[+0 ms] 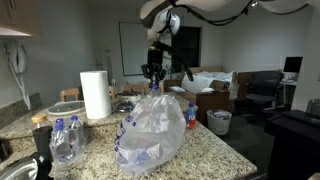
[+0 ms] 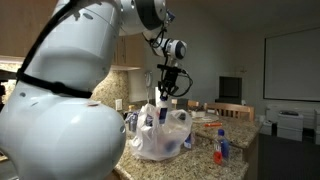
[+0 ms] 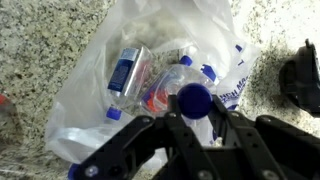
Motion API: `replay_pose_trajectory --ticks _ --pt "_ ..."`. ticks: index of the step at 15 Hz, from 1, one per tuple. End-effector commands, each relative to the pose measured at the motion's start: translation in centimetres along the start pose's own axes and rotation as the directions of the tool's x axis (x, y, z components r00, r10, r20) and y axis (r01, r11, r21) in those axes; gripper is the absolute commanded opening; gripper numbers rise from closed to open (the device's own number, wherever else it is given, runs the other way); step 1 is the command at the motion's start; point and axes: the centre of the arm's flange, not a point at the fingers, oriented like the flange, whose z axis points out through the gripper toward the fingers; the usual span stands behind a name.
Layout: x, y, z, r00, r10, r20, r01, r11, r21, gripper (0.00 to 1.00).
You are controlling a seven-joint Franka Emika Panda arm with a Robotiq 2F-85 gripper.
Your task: Put the water bottles into the plastic bag.
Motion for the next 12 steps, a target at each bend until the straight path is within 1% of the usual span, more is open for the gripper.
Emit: replay_pose_trajectory --ticks 1,2,3,4,7,10,12 --pt "2.9 -1.6 2.7 0.998 0.056 0.032 -0.057 0.998 0.004 0.14" --pt "3.2 -1.9 3.4 0.997 0.068 0.041 -0.068 0.998 0.004 0.14" --pt "3.5 -2.0 3.9 0.996 0.076 0.046 -0.077 0.997 0.007 0.43" --pt "3.5 -2.2 4.2 0.995 0.084 0.046 -0.084 0.996 0.009 0.59" --pt "3.4 -2.4 4.3 0.995 0.098 0.029 -0.098 0.995 0.012 0.77" --pt "2.6 -2.4 3.4 0.995 0.102 -0.005 -0.102 0.995 0.013 0.96" --pt "1.4 -1.9 2.2 0.994 0.099 -0.049 -0.098 0.995 0.018 1.00"
